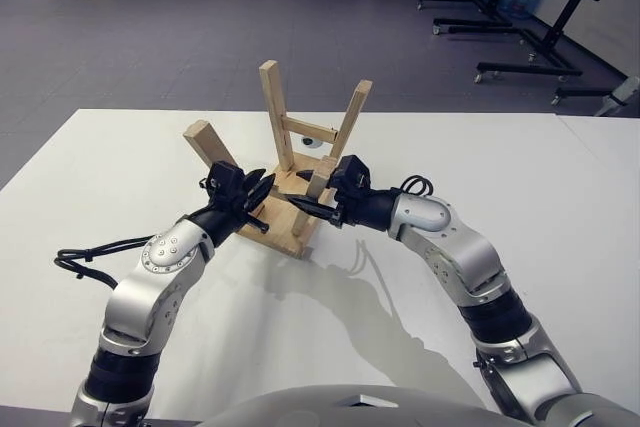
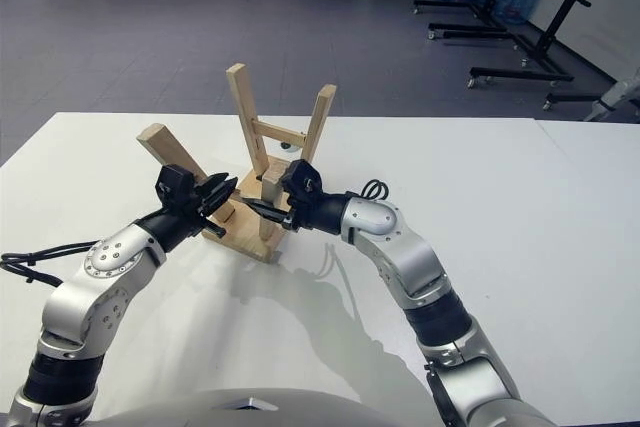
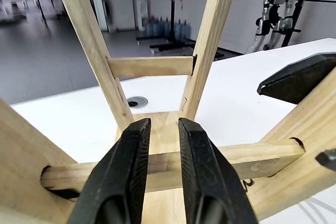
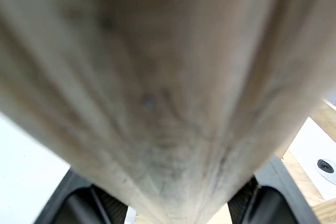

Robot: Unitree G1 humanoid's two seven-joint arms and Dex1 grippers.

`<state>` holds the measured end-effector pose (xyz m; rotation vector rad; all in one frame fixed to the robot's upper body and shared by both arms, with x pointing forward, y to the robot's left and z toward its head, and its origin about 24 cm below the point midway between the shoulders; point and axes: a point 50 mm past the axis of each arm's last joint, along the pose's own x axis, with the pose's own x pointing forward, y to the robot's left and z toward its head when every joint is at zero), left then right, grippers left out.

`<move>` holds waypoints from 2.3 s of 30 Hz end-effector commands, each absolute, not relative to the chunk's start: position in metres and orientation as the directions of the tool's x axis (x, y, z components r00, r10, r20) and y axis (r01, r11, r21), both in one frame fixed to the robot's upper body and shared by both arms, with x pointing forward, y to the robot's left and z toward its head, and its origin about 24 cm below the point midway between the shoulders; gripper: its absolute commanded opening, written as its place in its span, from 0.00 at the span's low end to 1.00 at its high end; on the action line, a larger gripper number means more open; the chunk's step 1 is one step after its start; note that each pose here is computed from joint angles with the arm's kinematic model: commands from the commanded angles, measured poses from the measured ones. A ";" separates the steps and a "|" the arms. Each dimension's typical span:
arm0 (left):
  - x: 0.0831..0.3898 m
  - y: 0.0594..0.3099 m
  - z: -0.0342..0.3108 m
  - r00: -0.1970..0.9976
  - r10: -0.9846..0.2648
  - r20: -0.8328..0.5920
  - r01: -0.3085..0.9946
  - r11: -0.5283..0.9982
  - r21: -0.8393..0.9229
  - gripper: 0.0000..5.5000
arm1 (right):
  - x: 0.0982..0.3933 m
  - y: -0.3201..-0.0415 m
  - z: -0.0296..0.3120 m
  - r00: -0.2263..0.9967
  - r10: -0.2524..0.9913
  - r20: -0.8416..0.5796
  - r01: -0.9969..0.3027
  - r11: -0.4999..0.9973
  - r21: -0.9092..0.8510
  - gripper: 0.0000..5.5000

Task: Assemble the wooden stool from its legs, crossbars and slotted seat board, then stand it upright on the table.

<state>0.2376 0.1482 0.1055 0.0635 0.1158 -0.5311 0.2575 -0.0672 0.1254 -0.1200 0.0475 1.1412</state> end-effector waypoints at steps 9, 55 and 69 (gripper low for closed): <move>0.254 0.150 0.168 0.871 -0.491 -0.005 0.488 0.863 0.133 0.17 | 0.254 -0.073 0.104 0.398 0.873 -0.282 -0.915 0.398 -0.062 0.37; 0.245 0.148 0.160 0.874 -0.483 -0.049 0.485 0.873 0.044 0.17 | 0.251 -0.084 0.077 0.408 0.807 -0.428 -0.904 0.422 -0.066 0.37; 0.249 0.132 0.225 0.809 -0.534 0.246 0.542 0.839 0.038 0.17 | 0.250 -0.084 0.077 0.406 0.809 -0.425 -0.905 0.420 -0.064 0.37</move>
